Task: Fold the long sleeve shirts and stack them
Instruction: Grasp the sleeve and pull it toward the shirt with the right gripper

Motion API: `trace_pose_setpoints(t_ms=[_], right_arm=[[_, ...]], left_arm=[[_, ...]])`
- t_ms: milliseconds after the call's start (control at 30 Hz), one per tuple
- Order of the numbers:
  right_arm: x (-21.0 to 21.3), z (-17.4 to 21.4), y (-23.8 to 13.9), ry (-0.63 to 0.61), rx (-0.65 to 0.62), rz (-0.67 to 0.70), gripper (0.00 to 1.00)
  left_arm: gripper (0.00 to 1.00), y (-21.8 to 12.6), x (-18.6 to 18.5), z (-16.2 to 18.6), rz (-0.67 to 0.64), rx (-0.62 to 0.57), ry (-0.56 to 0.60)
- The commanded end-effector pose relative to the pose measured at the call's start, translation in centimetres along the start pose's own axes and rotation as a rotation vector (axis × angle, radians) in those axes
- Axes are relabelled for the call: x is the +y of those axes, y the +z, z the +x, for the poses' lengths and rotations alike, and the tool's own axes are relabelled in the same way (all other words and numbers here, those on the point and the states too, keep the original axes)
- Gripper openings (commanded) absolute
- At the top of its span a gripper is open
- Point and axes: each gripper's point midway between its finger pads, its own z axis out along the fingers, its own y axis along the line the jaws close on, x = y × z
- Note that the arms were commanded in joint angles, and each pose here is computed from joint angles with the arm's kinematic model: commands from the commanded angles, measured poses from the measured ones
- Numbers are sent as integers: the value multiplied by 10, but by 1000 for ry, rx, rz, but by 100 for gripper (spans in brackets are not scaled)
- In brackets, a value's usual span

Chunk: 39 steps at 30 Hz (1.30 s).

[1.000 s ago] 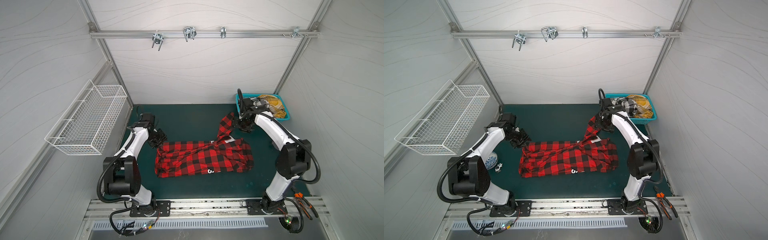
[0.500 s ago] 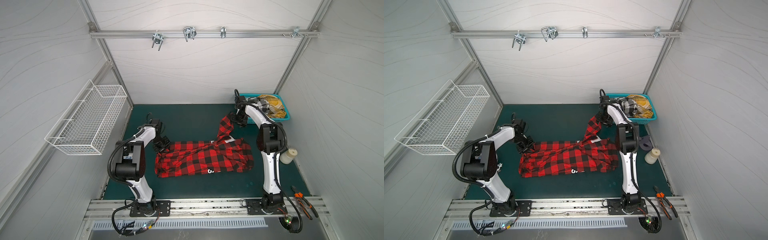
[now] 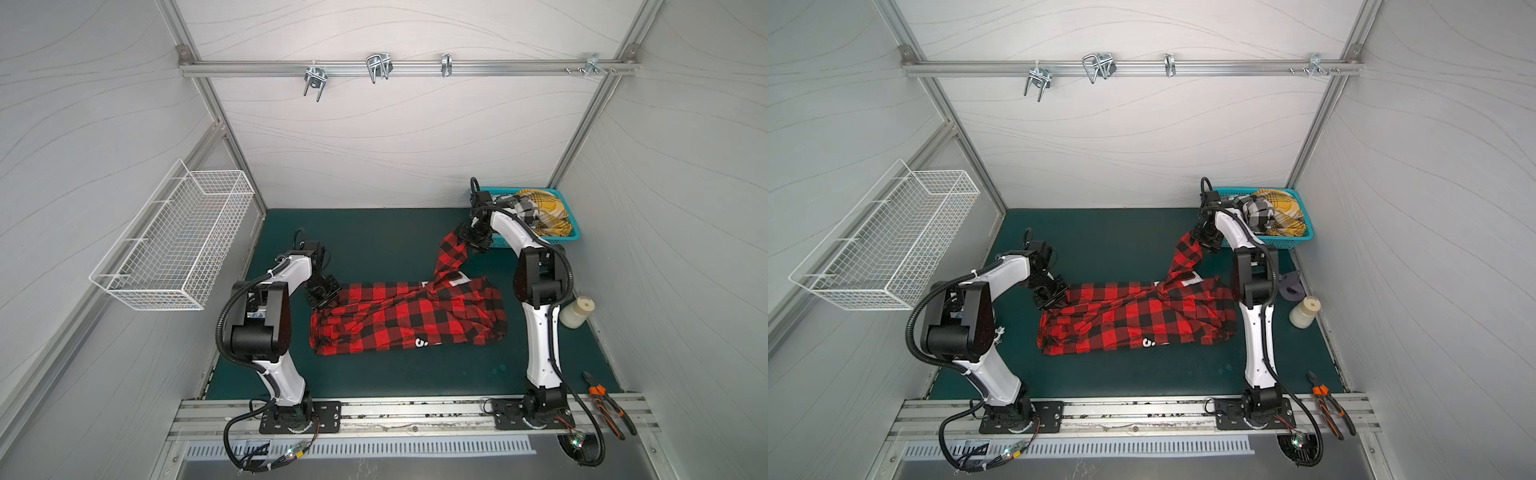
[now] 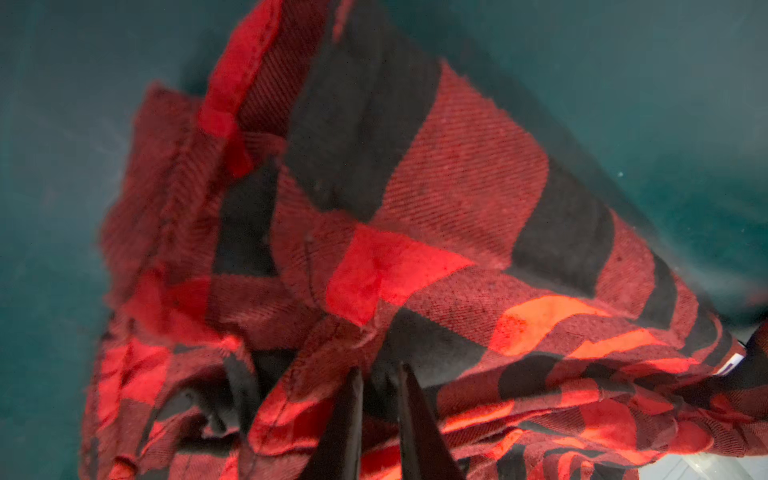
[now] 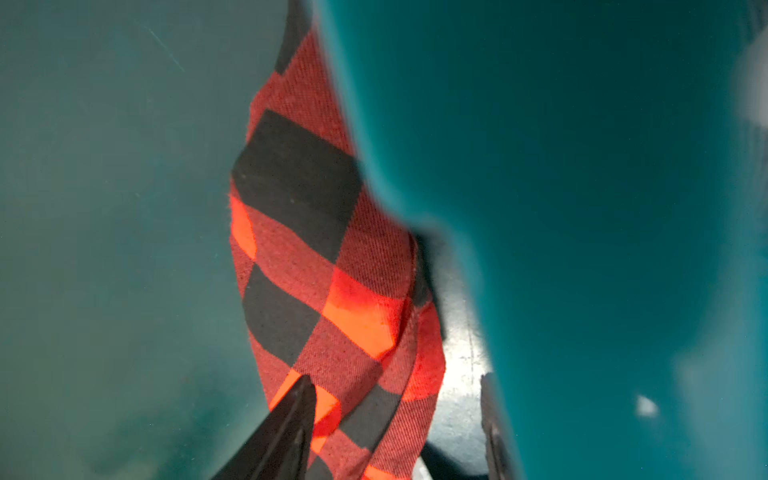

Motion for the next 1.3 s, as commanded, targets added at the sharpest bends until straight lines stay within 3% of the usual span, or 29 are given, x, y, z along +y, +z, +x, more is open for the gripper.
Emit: trace_pose_setpoints(t_ms=[0, 300, 700, 867, 1067, 1167, 1267], right_arm=[[-2, 35, 13, -7, 101, 29, 66], [8, 32, -49, -175, -161, 113, 74], [-1, 36, 11, -115, -53, 123, 67], [6, 33, 34, -132, -8, 111, 58], [17, 21, 22, -183, -45, 101, 12], [36, 14, -15, -233, -127, 62, 2], [55, 22, -51, -308, -199, 39, 0]], left_arm=[[18, -2, -1, -8, -11, -25, 23], [18, -3, -4, -12, -8, -27, 38], [18, -3, -8, -16, -5, -30, 39], [18, -1, -6, -15, -11, -23, 38], [17, 3, -2, -14, -24, -18, 42], [17, 6, 0, -13, -28, -15, 40], [17, 9, 1, -11, -23, -9, 31]])
